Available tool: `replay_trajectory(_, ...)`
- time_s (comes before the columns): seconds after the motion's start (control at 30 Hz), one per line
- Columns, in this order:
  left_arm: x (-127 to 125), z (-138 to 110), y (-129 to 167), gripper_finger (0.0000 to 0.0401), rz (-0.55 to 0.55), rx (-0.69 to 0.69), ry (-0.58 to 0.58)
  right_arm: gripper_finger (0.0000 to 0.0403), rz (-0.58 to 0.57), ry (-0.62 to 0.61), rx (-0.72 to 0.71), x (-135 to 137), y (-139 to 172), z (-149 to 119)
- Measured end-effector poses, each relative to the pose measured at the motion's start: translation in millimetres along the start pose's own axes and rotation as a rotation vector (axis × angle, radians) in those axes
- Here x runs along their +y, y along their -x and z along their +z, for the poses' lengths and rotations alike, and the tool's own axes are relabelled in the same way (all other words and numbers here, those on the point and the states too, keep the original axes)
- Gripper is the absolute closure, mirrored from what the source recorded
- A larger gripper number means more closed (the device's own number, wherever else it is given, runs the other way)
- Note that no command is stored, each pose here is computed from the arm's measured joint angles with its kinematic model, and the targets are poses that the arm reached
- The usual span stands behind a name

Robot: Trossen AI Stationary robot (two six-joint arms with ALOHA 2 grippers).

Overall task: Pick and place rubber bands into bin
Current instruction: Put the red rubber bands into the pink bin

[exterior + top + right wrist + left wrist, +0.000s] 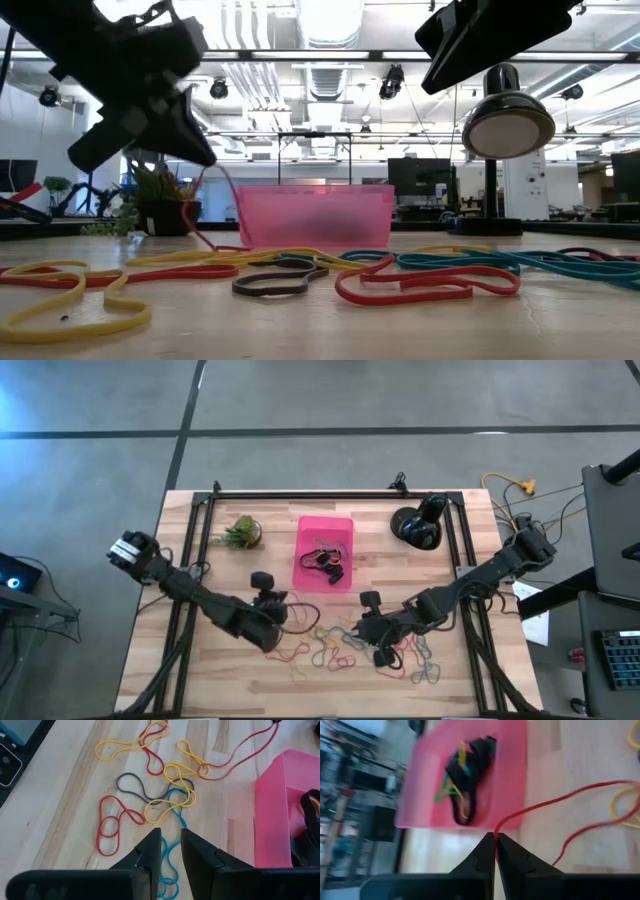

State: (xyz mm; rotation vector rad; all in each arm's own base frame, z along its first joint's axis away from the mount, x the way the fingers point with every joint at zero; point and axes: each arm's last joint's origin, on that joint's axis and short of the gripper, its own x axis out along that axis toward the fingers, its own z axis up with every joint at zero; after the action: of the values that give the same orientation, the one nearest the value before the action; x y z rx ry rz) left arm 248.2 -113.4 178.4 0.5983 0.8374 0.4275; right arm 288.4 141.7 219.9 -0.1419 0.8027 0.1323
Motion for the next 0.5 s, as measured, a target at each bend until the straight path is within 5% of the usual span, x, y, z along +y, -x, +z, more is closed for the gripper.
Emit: replay_trajectory(0.5, 2, 18, 20, 0.0401, 0.196, -0.107, -0.07, 0.0335, 0.0, 0.0, 0.0, 0, 0, 0)
